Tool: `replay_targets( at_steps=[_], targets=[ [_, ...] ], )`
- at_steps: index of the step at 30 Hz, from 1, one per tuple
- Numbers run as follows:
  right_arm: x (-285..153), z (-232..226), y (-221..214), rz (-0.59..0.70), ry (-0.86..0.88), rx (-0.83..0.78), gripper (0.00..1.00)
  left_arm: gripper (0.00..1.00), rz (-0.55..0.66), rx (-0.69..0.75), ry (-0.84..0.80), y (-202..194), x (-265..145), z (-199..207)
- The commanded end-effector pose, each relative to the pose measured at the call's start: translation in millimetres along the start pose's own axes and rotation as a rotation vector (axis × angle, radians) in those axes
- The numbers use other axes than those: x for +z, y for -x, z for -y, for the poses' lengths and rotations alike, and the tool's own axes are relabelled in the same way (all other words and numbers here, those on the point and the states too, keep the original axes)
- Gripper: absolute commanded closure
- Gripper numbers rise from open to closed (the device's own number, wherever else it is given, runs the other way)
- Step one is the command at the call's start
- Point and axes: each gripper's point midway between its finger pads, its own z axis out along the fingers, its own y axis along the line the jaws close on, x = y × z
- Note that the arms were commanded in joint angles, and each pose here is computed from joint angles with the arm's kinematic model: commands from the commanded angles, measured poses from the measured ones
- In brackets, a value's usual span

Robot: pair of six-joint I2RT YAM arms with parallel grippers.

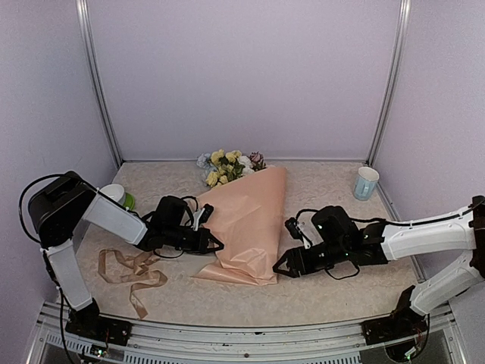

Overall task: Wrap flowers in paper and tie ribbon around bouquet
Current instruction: Press the fold line on the 2/3-folded wrapping paper.

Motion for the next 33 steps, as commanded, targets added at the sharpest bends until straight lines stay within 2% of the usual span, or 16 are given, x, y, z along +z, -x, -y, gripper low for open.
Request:
replay_targets(
  at_steps=[1,2,4,7,13,16,17,28,33],
  targets=[
    [4,26,-3,0.028,0.032,0.223,0.27,1.00,-0.003,0.031,0.015,1,1,0],
    [8,30,-3,0.026,0.017,0.240,0.21,1.00,-0.006,0.028,0.018,0,1,-1],
    [18,36,-7,-0.001,0.002,0.264,0.18,1.00,-0.010,0.027,0.019,-2,2,-2],
    [35,35,-9,-0.028,0.037,0.273,0.25,1.00,-0.015,0.024,0.014,-3,3,-1],
    [54,45,-17,-0.048,0.055,0.301,0.56,1.00,-0.013,0.026,0.019,-3,3,-1],
    [58,47,-20,-0.057,0.063,0.309,0.85,1.00,-0.012,0.027,0.026,-3,2,-4],
    [57,48,-24,-0.062,0.068,0.315,1.00,1.00,0.004,0.033,0.020,2,1,-4],
    [47,61,-51,-0.095,0.025,0.332,0.99,1.00,0.042,0.157,-0.005,30,3,14],
    [39,70,-47,-0.124,-0.086,0.287,0.85,1.00,-0.004,0.144,0.030,12,9,-1]
  ],
)
